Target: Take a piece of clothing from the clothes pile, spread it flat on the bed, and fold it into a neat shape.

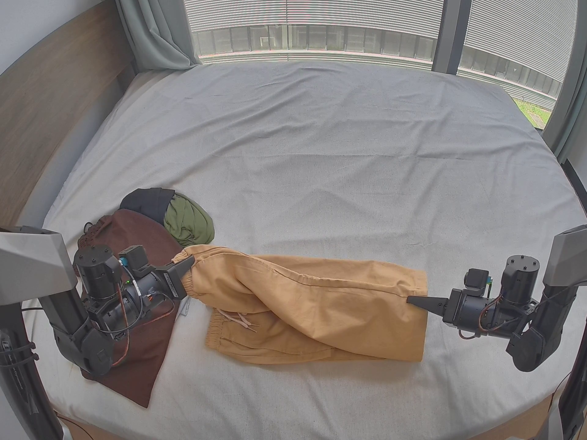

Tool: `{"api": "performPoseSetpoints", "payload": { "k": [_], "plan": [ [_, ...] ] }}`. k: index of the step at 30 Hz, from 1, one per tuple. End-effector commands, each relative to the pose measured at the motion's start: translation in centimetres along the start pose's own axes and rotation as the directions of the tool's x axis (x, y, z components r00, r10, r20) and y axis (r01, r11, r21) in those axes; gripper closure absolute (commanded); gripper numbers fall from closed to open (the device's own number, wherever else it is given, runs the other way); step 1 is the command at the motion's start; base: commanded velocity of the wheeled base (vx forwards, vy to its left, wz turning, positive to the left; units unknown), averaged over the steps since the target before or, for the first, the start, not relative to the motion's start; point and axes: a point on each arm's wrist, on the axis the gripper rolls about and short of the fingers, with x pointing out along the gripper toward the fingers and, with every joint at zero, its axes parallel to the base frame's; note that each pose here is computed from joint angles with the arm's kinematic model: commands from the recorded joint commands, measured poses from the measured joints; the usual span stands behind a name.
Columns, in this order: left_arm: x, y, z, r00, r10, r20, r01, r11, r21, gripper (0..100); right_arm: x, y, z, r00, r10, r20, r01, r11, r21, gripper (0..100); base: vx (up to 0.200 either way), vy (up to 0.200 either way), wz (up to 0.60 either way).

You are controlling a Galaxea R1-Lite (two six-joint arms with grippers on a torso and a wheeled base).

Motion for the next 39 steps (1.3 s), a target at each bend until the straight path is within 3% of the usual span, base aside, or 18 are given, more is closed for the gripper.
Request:
{"api": "performPoseSetpoints", "payload": {
  "k": [1,8,9,29,39],
  "plan": [
    [0.2,0.3,-0.4,1.000,0.006,-0.012,-0.006,1.000,-0.002,100,-0.2,0.2,0.3,1.000,0.006,0.010,-0.006,1.000,-0.008,100,0.000,0.000,0.00],
    [0.2,0.3,-0.5,1.000,0.006,-0.015,-0.006,1.000,0.020,100,0.1,0.2,0.0,1.000,0.024,-0.013,-0.024,1.000,-0.003,100,0.000,0.000,0.00],
    [0.2,0.2,-0.5,1.000,0.005,-0.014,-0.005,1.000,0.021,100,0.2,0.2,0.1,1.000,0.026,-0.010,-0.026,1.000,-0.006,0,0.000,0.000,0.00],
    [0.1,0.0,-0.3,1.000,-0.002,-0.010,0.002,1.000,0.023,100,3.3,0.4,-1.1,0.994,0.074,-0.078,-0.075,0.997,-0.009,0,0.000,0.000,0.00],
    [0.2,-0.1,-0.3,1.000,-0.004,-0.008,0.005,1.000,0.025,100,3.9,0.5,-0.8,0.994,0.085,-0.065,-0.086,0.996,-0.024,0,0.000,0.000,0.00]
  ]
}}
